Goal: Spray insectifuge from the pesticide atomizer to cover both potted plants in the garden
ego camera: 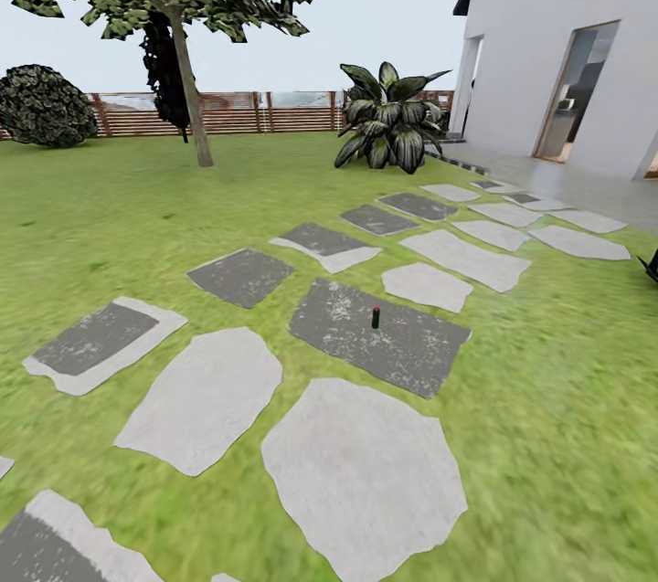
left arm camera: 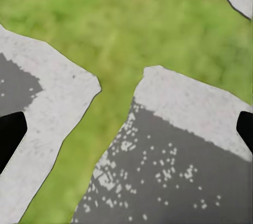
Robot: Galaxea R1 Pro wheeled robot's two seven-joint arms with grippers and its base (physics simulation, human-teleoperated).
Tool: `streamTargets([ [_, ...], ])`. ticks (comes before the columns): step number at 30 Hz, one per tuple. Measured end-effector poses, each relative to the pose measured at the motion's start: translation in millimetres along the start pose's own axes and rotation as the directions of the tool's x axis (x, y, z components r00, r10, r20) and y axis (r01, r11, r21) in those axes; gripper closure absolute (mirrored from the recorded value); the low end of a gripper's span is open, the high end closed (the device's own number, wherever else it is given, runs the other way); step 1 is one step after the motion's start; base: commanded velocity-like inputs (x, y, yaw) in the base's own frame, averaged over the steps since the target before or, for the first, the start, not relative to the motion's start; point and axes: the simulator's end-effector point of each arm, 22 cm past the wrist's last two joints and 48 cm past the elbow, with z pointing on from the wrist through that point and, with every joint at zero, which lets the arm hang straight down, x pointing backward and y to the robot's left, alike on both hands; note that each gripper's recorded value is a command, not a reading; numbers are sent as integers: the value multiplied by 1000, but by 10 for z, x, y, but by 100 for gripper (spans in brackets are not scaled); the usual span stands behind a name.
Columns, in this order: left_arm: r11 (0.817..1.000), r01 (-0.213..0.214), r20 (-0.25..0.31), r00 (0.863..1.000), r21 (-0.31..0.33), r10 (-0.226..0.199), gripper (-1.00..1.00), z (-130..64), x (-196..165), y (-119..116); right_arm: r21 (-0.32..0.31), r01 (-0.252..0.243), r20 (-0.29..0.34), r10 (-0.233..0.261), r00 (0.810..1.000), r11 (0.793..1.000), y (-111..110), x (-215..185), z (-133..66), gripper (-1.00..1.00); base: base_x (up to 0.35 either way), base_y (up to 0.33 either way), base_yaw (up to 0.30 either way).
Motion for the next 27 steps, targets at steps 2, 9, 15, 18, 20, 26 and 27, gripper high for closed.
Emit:
streamTargets([
  [2,1000,0,0,1000,0,0,-100,0,0,0,0,0,0,0,1000,1000,-1,0,0,-100,339,0,0],
  [9,1000,0,0,1000,0,0,-100,0,0,-1,0,0,0,0,1000,1000,-1,-1,0,-100,339,0,0],
  [15,1000,0,0,1000,0,0,-100,0,0,-1,0,0,0,0,1000,1000,-1,-1,0,-100,339,0,0],
  [18,1000,0,0,1000,1,0,-100,0,0,-1,0,0,0,0,1000,1000,-1,-1,0,-100,339,0,0],
  [20,1000,0,0,1000,0,0,-100,0,0,-1,0,0,0,0,1000,1000,-1,0,0,-100,339,0,0],
  [26,1000,0,0,1000,1,0,-100,0,0,-2,0,0,0,0,1000,1000,-1,-1,0,-100,335,-34,0],
  [27,1000,0,0,1000,1,0,-100,0,0,-2,0,0,0,0,1000,1000,-1,-1,0,-100,309,-110,0],
])
